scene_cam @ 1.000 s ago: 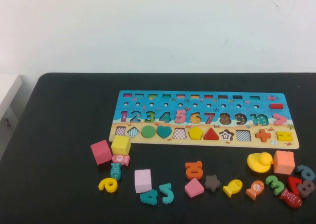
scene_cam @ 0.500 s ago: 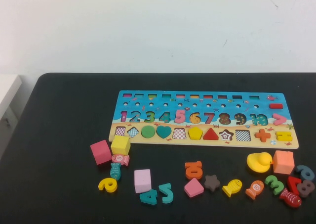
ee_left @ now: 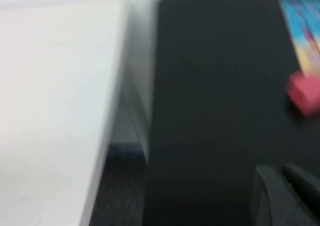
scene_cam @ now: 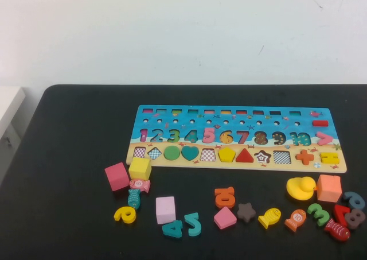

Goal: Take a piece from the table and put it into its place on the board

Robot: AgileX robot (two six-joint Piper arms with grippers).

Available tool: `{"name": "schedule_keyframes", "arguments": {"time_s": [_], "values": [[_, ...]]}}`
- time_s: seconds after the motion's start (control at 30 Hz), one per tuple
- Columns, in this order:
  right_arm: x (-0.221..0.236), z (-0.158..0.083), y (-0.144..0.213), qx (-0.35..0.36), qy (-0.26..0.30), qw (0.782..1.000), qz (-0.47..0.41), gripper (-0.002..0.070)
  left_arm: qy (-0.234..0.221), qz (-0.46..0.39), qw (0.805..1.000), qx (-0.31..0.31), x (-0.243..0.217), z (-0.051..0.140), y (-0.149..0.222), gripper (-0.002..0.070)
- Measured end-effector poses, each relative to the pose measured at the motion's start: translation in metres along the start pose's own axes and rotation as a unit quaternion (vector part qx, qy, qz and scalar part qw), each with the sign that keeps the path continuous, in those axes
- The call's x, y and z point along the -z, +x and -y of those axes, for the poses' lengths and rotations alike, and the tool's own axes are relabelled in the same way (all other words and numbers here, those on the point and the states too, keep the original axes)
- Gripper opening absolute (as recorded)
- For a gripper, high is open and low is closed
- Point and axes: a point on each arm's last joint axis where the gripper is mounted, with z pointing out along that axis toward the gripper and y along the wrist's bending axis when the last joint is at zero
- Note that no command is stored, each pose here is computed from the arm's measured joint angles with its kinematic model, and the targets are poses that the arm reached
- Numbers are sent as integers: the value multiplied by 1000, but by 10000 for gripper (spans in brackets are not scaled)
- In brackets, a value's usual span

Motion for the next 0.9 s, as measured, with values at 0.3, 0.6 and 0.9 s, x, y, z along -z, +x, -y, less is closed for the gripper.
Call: {"name": "schedule_keyframes", "arguments": {"time_s": [0.3, 0.6, 0.9], "values": [[0, 0, 0, 4, 0, 1000, 0, 19, -13, 160, 981, 111, 39, -3, 19, 0], [0, 0, 0, 4, 0, 1000, 0, 18, 23, 160, 977, 141, -21, 16, 61, 0], [0, 0, 0, 4, 0, 1000, 0, 18, 62, 193, 970, 138, -83, 29, 118, -1]]}}
